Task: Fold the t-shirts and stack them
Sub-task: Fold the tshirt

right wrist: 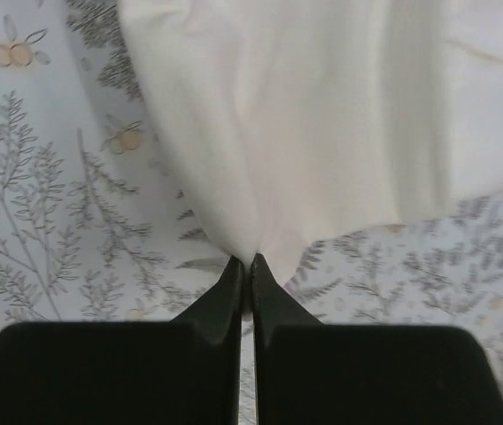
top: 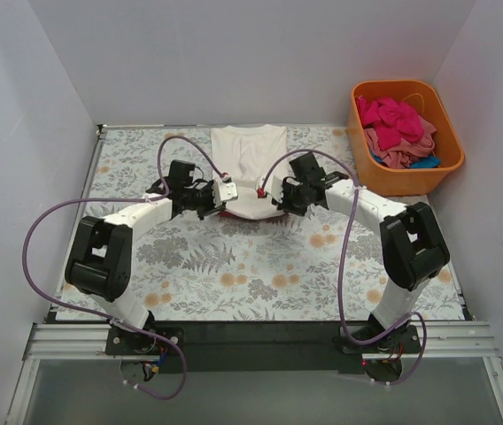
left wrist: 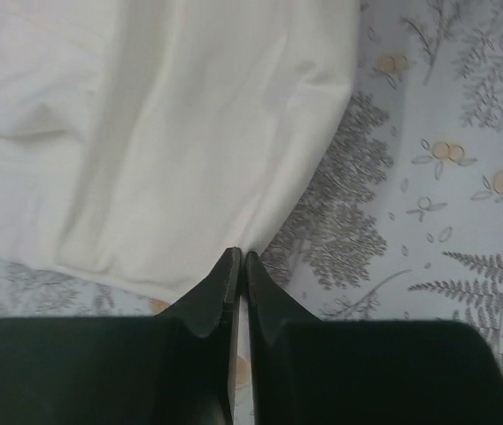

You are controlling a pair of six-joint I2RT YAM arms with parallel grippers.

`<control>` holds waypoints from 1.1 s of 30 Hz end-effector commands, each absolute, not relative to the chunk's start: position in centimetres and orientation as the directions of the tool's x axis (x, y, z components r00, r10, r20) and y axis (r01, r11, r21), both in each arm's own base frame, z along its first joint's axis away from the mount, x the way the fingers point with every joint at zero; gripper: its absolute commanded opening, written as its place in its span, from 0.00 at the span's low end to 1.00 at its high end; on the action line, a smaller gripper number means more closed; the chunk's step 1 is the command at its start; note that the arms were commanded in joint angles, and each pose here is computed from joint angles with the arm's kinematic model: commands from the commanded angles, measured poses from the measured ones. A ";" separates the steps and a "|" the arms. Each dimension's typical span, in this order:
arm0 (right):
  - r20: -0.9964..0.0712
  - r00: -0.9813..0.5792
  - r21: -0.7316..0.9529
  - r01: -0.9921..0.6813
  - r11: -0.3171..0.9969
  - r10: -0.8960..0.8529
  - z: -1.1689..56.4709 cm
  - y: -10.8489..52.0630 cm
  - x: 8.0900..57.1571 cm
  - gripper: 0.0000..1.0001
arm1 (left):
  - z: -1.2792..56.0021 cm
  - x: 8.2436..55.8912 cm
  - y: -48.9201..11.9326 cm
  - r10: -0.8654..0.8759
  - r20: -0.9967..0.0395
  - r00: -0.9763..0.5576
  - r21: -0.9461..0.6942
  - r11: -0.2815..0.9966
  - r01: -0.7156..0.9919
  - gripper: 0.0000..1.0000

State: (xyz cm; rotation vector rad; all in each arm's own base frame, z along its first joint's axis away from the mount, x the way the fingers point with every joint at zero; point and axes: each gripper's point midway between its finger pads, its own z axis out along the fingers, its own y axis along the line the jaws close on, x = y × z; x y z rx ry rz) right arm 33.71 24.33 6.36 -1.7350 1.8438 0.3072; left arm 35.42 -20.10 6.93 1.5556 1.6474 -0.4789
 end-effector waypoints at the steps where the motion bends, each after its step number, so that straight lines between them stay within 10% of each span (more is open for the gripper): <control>1: -0.582 0.089 -0.334 -0.932 0.139 -0.808 13.9 23.8 36.6 0.01 | 13.4 37.4 -20.8 0.602 -0.790 0.115 0.298 0.213 0.931 0.00; 11: -0.567 0.153 -0.391 -0.915 0.101 -0.809 18.7 22.6 36.2 0.01 | 18.5 35.4 -21.0 0.570 -0.806 0.160 0.313 0.180 0.933 0.00; 26: -0.627 0.141 -0.093 -0.990 -0.106 -0.766 18.2 20.0 12.5 0.01 | 20.1 12.4 -20.7 0.460 -0.888 -0.003 -0.013 -0.018 1.000 0.00; 33: -0.582 0.197 -0.156 -0.979 -0.129 -0.789 19.4 20.4 14.9 0.01 | 21.7 14.8 -20.2 0.519 -0.854 -0.036 0.009 0.084 0.996 0.00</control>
